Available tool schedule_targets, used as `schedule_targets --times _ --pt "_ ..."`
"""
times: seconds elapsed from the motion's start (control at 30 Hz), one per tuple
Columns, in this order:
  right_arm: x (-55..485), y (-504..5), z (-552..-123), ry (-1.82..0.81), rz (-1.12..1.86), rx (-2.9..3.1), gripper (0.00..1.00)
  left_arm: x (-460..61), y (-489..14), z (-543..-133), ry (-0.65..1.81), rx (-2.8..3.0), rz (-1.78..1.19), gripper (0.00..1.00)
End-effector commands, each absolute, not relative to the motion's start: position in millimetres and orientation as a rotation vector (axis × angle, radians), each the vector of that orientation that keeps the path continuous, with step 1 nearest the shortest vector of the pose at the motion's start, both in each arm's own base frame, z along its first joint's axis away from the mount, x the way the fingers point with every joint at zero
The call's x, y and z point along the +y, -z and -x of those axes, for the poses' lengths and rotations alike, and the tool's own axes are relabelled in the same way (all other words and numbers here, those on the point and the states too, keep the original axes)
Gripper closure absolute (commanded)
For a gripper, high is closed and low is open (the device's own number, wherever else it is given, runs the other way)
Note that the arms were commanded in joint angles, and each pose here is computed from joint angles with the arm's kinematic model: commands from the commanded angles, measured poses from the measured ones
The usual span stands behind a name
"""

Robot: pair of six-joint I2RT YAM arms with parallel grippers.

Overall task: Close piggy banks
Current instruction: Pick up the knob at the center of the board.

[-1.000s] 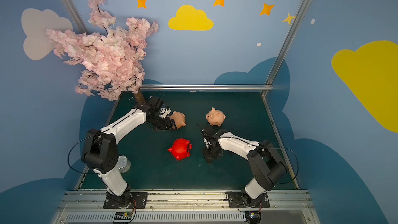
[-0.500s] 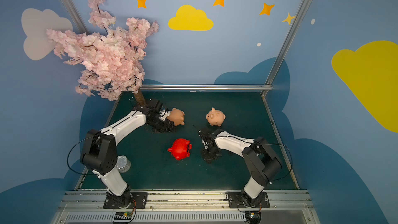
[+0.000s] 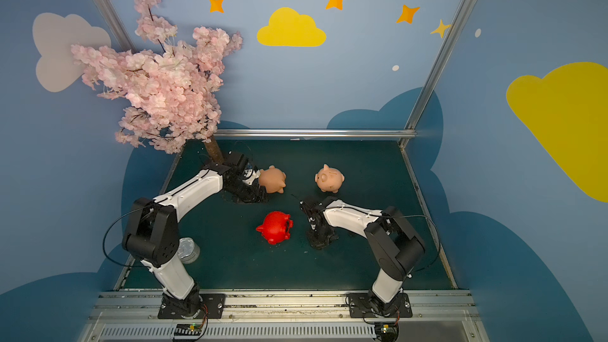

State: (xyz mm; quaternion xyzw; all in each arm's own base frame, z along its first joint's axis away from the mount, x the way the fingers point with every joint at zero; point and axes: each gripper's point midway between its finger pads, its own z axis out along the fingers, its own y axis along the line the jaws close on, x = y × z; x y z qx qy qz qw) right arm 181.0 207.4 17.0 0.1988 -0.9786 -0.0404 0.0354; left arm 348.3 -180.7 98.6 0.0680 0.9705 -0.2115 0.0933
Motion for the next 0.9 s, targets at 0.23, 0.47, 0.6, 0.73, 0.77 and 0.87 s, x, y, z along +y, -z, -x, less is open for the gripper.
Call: schedule_targets --times 0.23,0.47,0.6,0.73,0.77,0.87 --pt "207 -14 -182 0.035 -0.626 -2.988 0.85 -182 -97 -346 0.652 2.879 -0.215 0.17" --pt "207 -8 -182 0.027 -0.618 -2.978 0.86 -182 -94 -344 0.659 2.884 -0.213 0.18" --pt "207 -4 -180 0.021 -0.620 -2.968 0.90 -182 -94 -343 0.663 2.887 -0.210 0.18" --pt "207 -2 -179 0.026 -0.623 -2.963 0.96 -183 -93 -343 0.673 2.890 -0.209 0.18" --pt "208 -2 -179 0.030 -0.622 -2.965 0.97 -183 -92 -343 0.673 2.891 -0.209 0.18" --pt "207 -1 -179 0.036 -0.624 -2.967 1.00 -183 -93 -342 0.672 2.892 -0.208 0.18"
